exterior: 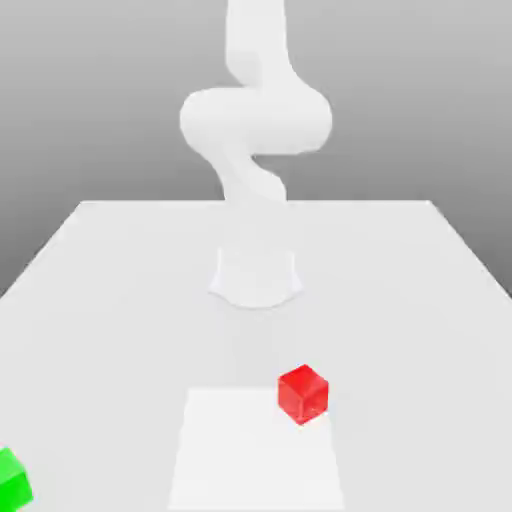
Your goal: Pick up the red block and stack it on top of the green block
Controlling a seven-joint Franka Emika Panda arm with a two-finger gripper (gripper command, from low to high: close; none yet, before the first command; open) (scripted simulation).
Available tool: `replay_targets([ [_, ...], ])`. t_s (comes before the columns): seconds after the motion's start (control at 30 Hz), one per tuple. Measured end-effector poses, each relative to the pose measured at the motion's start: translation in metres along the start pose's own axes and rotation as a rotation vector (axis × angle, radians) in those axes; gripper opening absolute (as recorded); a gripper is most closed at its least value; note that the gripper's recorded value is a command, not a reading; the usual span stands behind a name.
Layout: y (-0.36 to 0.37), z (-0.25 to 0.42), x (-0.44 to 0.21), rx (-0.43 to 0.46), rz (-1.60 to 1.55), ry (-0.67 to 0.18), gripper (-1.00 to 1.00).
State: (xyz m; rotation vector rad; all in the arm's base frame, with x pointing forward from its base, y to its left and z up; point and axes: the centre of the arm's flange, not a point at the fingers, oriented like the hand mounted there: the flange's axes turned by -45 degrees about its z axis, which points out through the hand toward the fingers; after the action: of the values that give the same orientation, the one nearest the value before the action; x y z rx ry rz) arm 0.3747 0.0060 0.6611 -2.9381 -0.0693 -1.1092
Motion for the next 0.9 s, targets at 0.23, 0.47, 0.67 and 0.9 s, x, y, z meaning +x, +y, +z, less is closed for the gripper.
replay_targets([
  [0.23, -0.027, 0.163, -0.078, 0.067, -0.193, -0.256, 0.00],
  [0.47, -0.056, 0.277, -0.215, 0.155, -0.406, -0.522, 0.00],
  [0.67, -0.069, 0.336, -0.332, 0.223, -0.550, -0.690, 0.00],
  [0.9, -0.068, 0.365, -0.363, 0.224, -0.550, -0.697, -1.00],
])
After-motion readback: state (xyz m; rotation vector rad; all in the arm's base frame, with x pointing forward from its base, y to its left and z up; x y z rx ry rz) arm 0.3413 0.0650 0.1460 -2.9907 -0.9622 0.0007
